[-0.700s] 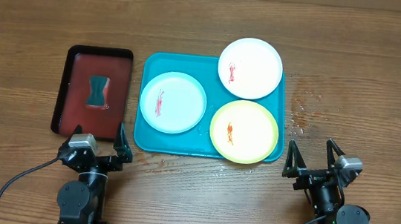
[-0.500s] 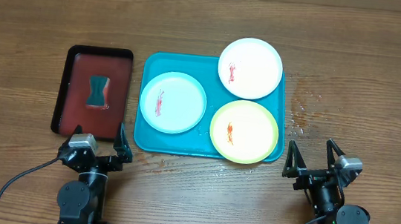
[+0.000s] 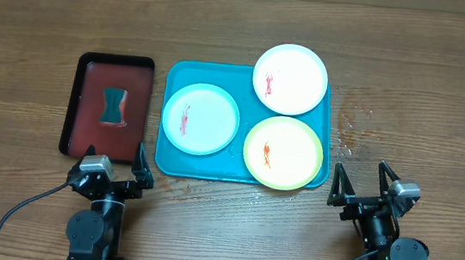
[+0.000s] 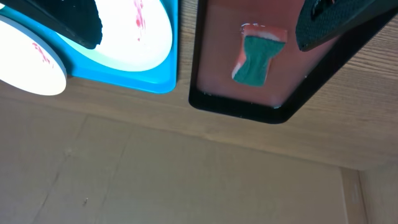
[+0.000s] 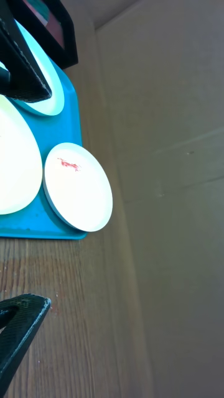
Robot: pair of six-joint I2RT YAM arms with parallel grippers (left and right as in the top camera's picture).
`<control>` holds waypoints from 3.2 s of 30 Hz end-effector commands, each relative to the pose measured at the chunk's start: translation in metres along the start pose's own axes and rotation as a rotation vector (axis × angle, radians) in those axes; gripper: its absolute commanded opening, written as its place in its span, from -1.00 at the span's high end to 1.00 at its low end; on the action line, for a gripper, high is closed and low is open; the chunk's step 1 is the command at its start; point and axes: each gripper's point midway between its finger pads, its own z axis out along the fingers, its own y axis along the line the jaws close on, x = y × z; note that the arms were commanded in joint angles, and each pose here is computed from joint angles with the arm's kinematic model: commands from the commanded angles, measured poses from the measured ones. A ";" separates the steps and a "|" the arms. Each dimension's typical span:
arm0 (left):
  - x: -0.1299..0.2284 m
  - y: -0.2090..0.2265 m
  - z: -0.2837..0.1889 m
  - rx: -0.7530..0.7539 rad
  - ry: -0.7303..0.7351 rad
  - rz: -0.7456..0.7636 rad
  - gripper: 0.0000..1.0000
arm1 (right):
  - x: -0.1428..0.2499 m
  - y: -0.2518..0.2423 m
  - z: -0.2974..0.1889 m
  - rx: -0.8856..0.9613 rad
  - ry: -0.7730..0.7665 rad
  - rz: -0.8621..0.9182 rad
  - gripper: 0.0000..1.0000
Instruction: Clean dirty plates on tray and stack at the side
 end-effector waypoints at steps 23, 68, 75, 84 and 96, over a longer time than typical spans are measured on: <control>-0.001 0.000 0.000 0.004 -0.008 0.021 -1.00 | 0.000 -0.003 0.000 0.013 -0.013 -0.012 -1.00; -0.011 -0.010 -0.001 0.058 -0.042 -0.017 -0.99 | 0.000 0.002 0.000 -0.015 -0.009 -0.012 -1.00; -0.047 -0.029 -0.014 0.132 -0.062 -0.013 -0.99 | -0.017 0.023 -0.005 -0.113 -0.022 -0.017 -1.00; -0.115 -0.043 -0.039 0.126 0.030 0.000 -1.00 | -0.085 0.045 -0.029 -0.139 -0.071 -0.024 -1.00; -0.206 -0.067 -0.038 0.113 0.274 0.051 -1.00 | -0.169 0.069 -0.030 -0.093 0.118 -0.001 -1.00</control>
